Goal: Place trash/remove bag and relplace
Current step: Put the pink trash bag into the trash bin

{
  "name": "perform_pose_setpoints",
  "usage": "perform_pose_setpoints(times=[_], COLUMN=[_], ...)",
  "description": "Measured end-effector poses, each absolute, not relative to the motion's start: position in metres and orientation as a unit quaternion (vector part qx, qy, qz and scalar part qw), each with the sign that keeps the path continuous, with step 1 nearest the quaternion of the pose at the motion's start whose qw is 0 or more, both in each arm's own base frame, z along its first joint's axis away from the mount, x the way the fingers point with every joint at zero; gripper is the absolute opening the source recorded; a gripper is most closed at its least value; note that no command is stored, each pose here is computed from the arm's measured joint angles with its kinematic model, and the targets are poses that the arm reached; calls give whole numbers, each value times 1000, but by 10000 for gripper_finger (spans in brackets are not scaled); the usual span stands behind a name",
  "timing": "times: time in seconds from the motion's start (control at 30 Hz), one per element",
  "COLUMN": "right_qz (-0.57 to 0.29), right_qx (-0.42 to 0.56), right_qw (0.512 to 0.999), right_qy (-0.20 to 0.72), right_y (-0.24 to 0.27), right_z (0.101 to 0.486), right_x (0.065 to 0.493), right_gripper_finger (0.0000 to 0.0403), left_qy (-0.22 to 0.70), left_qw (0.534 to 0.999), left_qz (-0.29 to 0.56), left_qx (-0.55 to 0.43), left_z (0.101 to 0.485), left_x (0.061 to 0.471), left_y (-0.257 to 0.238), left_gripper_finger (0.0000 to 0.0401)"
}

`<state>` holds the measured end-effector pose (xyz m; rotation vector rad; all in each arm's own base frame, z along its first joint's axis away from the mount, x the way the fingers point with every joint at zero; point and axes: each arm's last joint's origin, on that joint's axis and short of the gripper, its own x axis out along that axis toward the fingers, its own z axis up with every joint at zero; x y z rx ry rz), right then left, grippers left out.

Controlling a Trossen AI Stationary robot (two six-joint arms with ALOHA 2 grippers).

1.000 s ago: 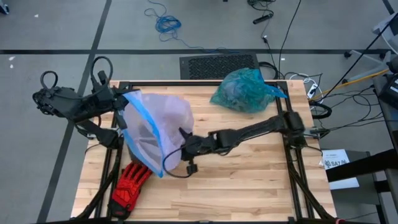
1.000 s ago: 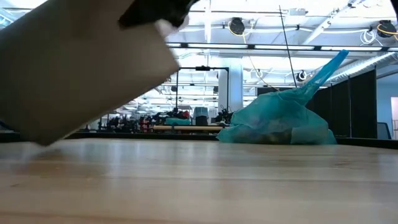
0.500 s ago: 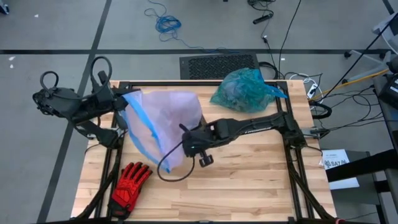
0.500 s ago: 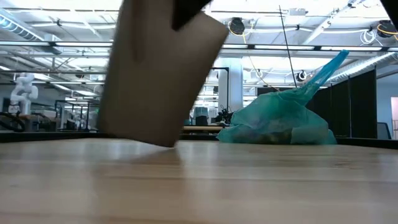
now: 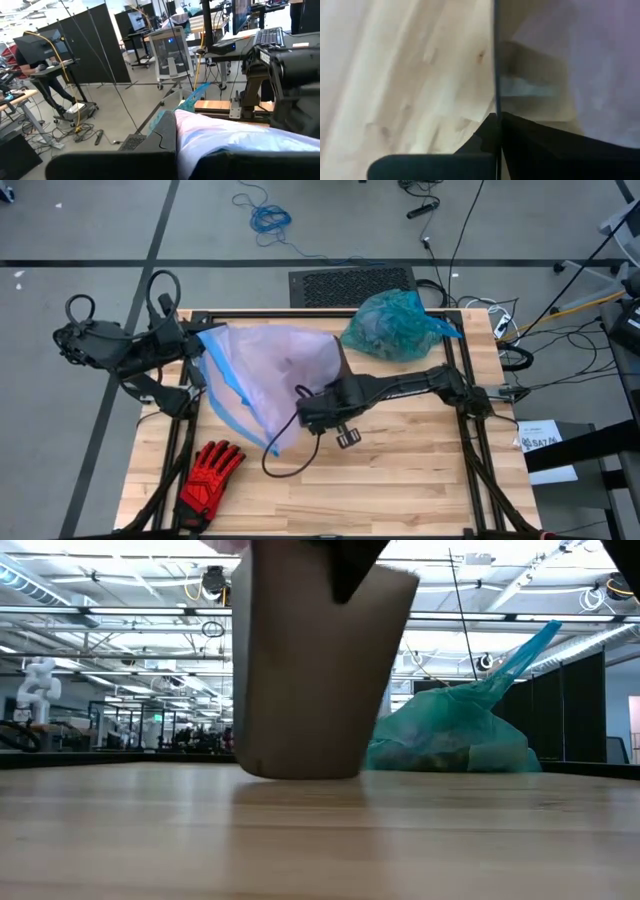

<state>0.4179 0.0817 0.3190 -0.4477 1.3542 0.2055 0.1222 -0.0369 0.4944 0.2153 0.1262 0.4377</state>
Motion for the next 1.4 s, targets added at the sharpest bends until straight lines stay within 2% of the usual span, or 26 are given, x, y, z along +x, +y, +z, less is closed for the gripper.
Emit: perform_pose_setpoints(times=[0.17,0.3,0.4,0.5,0.77,0.9,1.0,1.1,1.4], right_qz=[146,141,135,127,123,126,140,164,165], right_qx=[-143,-126,-125,-116,-111,-114,-92,-66,-49], right_qw=[768,773,783,792,791,800,807,813,826], right_qy=[607,605,594,586,589,576,566,554,537], right_y=[85,87,86,87,86,85,85,88,89], right_z=[333,334,334,335,337,347,358,367,386], right_x=[410,411,414,416,414,408,402,395,380], right_gripper_finger=[0,2,20,61,209,248,252,239,146], left_qy=[58,56,56,58,58,58,58,58,58], left_qw=[969,969,969,969,969,969,968,968,968], left_qz=[217,217,217,217,217,217,217,216,216], left_qx=[104,105,105,106,107,107,110,113,113], left_z=[496,496,496,496,496,496,496,496,496], left_x=[122,122,122,122,122,122,122,122,122], left_y=[-37,-37,-37,-37,-37,-37,-37,-37,-37], left_gripper_finger=[0,0,0,0,0,0,0,0,0])
